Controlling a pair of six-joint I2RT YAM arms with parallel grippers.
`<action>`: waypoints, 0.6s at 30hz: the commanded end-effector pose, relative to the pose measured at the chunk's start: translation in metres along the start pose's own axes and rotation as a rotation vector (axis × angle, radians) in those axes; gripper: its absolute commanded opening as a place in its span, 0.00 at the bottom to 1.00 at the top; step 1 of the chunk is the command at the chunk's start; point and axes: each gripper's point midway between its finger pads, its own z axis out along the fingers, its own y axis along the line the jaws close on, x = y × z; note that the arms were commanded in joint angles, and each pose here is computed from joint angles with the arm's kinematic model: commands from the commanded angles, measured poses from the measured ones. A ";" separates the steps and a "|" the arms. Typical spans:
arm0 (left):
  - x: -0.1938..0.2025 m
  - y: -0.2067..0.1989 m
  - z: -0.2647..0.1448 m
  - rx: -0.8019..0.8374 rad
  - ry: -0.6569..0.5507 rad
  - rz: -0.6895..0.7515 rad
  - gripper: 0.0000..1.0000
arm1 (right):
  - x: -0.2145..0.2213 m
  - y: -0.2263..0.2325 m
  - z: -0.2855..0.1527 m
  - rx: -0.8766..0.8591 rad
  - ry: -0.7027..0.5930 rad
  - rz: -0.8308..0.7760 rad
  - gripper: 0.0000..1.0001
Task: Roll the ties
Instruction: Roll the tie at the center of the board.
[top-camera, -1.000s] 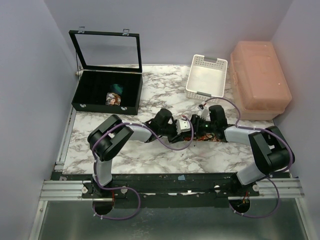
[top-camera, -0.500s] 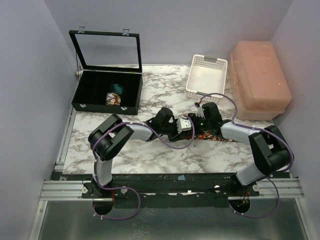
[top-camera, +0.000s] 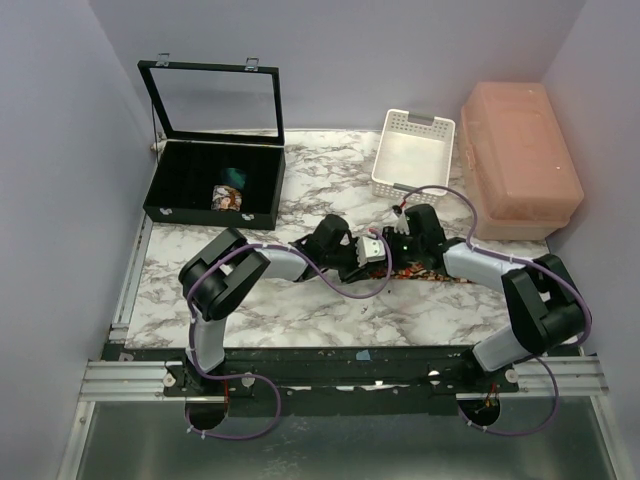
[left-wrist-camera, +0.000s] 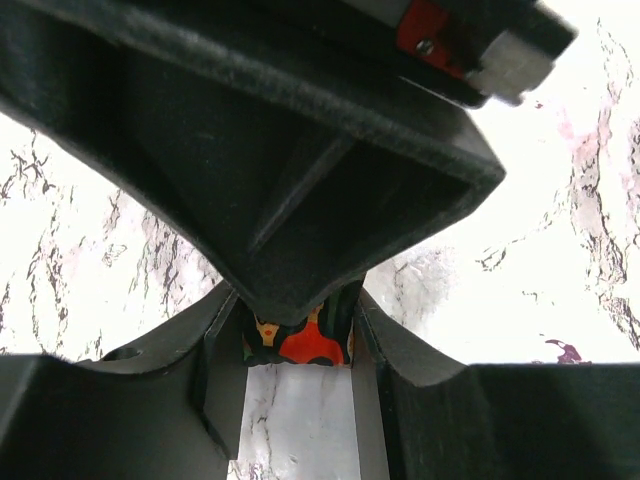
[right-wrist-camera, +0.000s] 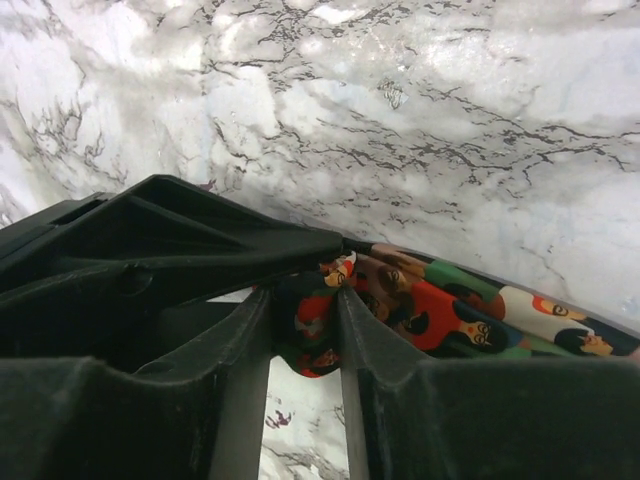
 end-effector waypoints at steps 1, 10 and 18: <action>0.070 -0.020 -0.003 0.029 0.212 -0.091 0.25 | -0.001 0.014 -0.016 -0.041 0.004 -0.021 0.24; 0.061 -0.021 -0.006 0.063 0.161 -0.154 0.42 | 0.032 -0.027 -0.012 0.043 0.114 0.046 0.00; 0.021 -0.017 -0.027 0.093 -0.101 -0.171 0.77 | 0.042 -0.042 0.005 -0.105 0.120 0.080 0.00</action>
